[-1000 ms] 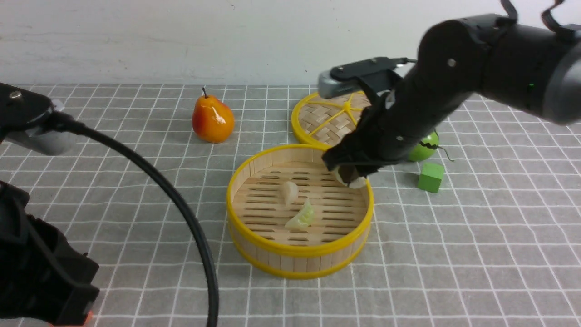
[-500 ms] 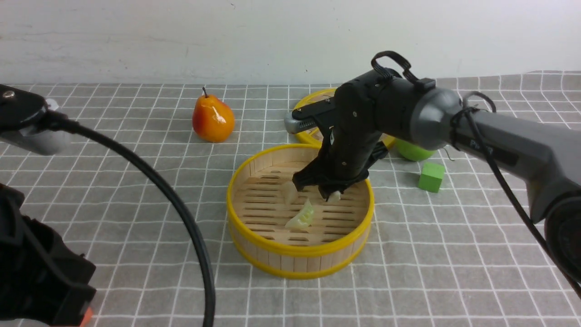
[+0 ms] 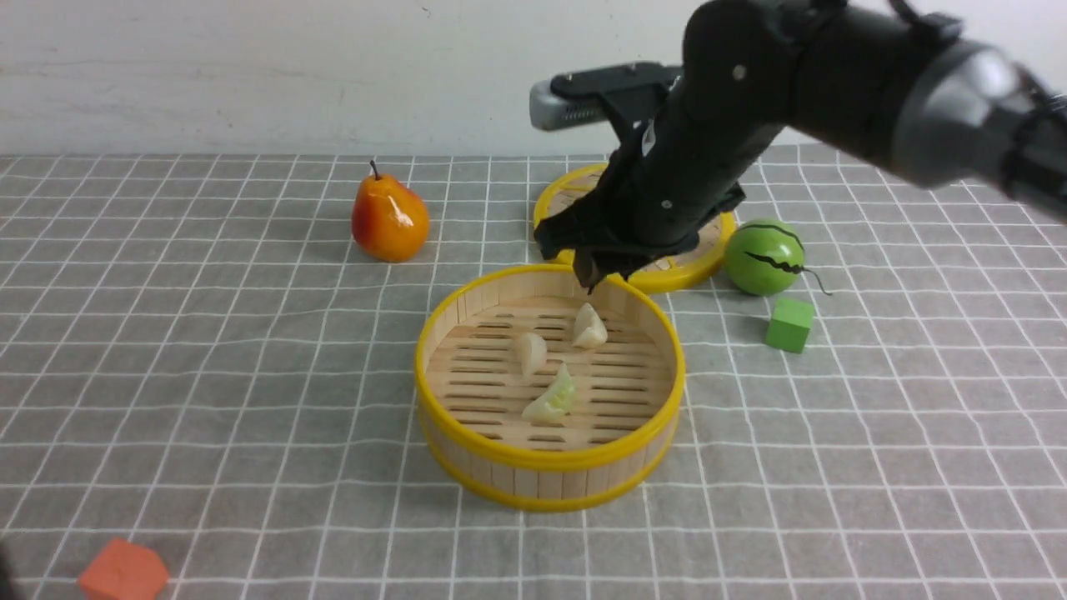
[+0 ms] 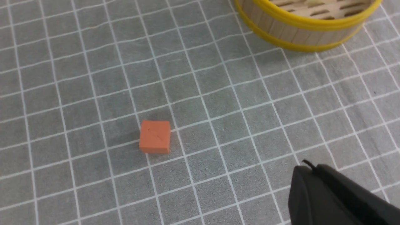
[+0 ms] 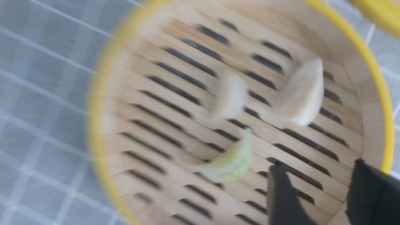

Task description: Put the dumplings into the steamer on the table with the grey tablecloth.

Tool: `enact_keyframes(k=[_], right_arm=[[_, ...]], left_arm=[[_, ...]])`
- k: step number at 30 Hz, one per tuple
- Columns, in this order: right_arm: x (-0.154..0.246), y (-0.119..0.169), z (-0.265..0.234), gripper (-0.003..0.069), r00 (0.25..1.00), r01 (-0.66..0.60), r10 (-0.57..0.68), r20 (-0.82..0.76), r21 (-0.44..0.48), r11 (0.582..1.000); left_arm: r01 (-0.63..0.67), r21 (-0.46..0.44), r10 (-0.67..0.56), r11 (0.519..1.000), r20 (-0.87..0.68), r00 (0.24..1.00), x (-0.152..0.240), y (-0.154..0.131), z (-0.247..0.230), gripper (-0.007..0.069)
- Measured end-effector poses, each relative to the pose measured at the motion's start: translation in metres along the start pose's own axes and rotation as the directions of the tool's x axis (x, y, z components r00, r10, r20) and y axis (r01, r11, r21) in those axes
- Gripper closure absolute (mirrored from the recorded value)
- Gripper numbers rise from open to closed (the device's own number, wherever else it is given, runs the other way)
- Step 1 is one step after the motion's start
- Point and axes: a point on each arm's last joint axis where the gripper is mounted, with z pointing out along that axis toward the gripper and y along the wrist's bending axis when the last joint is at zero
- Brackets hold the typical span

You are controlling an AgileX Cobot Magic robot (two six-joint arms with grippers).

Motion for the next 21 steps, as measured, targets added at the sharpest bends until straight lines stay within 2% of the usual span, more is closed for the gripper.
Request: enact_keyframes(k=[5, 10, 11, 15, 21], right_arm=[[0.029, 0.028, -0.07, 0.0573, 0.981, 0.082, -0.07, 0.182, -0.062, 0.995], [0.079, 0.038, -0.122, 0.0664, 0.924, 0.138, -0.085, 0.373, -0.115, 0.984], [0.079, 0.039, -0.122, 0.0666, 0.924, 0.139, -0.086, 0.373, -0.117, 0.983], [0.124, 0.029, -0.153, 0.0675, 0.833, 0.161, -0.058, 0.55, -0.141, 0.977], [0.178, 0.011, -0.173, 0.0675, 0.702, 0.172, -0.015, 0.712, -0.148, 0.974]], left_arm=[[0.136, 0.097, -0.152, 0.986, 0.181, 0.972, 0.053, 0.019, -0.007, 0.0631], [0.172, 0.281, -0.28, 0.944, 0.41, 0.868, 0.082, 0.023, -0.001, 0.0627], [0.173, 0.281, -0.281, 0.944, 0.409, 0.869, 0.083, 0.023, 0.0, 0.0627], [0.12, 0.356, -0.298, 0.927, 0.503, 0.811, 0.082, 0.017, 0.01, 0.0624], [0.106, 0.354, -0.285, 0.929, 0.504, 0.816, 0.087, 0.014, 0.024, 0.0619]])
